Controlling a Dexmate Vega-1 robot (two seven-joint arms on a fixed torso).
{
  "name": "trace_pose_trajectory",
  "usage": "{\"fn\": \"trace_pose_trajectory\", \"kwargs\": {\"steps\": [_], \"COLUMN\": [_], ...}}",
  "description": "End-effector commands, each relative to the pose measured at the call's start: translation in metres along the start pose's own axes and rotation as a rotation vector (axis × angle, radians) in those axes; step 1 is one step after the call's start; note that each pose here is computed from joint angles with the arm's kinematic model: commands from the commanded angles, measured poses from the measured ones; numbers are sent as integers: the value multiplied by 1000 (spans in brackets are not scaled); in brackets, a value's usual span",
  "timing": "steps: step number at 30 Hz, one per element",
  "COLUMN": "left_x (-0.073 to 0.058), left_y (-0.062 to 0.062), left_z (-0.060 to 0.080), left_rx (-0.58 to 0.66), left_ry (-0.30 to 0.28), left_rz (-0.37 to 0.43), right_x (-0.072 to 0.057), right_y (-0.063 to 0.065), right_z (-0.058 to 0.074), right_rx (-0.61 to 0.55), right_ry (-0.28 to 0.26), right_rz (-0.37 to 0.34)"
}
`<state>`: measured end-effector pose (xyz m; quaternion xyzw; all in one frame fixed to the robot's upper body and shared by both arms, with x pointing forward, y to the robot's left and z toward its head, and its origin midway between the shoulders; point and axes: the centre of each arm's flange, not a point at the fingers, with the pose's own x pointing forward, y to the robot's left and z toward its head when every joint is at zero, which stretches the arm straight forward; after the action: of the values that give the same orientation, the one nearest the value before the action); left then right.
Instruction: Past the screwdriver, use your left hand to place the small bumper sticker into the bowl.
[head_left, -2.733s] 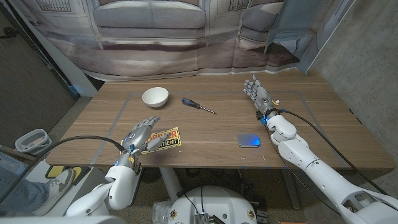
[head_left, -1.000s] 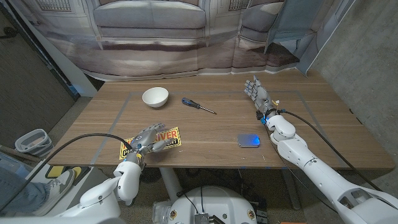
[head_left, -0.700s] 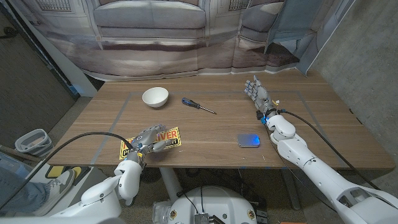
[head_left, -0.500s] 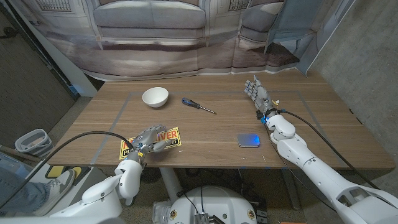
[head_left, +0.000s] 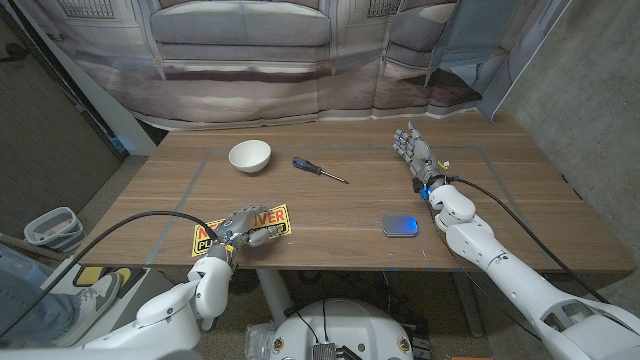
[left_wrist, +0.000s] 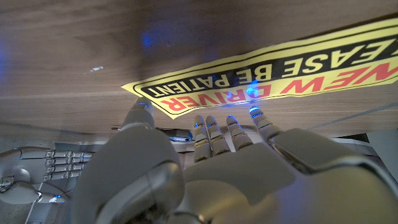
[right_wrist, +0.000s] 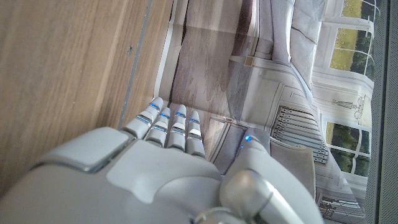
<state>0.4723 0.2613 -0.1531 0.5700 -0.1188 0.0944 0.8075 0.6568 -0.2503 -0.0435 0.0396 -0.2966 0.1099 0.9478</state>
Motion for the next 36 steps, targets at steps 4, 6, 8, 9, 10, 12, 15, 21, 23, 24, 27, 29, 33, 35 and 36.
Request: {"fn": "trace_pose_trajectory", "kwargs": {"steps": [4, 6, 8, 9, 10, 12, 15, 21, 23, 24, 27, 29, 33, 35, 36], "left_x": [-1, -1, -1, -1, -1, 0, 1, 0, 0, 0, -1, 0, 0, 0, -1], "left_y": [-4, -5, -6, -7, -7, -8, -9, -8, -8, -8, -8, -8, -8, -7, -8], "left_z": [3, 4, 4, 4, 4, 4, 4, 6, 6, 7, 7, 8, 9, 10, 11], "left_rx": [2, 7, 10, 8, 6, 12, 21, 36, 40, 45, 37, 44, 41, 33, 37], "left_ry": [8, 11, 13, 13, 12, 17, 26, 38, 41, 48, 61, 61, 59, 56, 62], "left_rz": [-14, -17, -17, -17, -19, -16, -26, -19, -12, -7, 7, 3, 12, 19, 28], "right_x": [-4, -4, -5, -5, -5, -6, -6, -7, -7, -7, -7, -7, -6, -6, -6], "right_y": [-2, -3, -3, -3, -3, -3, -3, -3, -3, -3, -3, -3, -4, -4, -4], "right_z": [-3, -3, -3, -3, -4, -4, -4, -5, -6, -6, -6, -7, -7, -6, -6], "right_rx": [3, 1, 7, 0, 3, 0, -3, 0, -1, 1, 0, 2, 4, 6, 6], "right_ry": [5, 6, 9, 8, 10, 12, 15, 18, 17, 18, 20, 21, 22, 22, 23], "right_rz": [0, 2, -4, 1, -1, -1, 0, 0, 2, 2, 4, 4, 4, 3, 4]}}
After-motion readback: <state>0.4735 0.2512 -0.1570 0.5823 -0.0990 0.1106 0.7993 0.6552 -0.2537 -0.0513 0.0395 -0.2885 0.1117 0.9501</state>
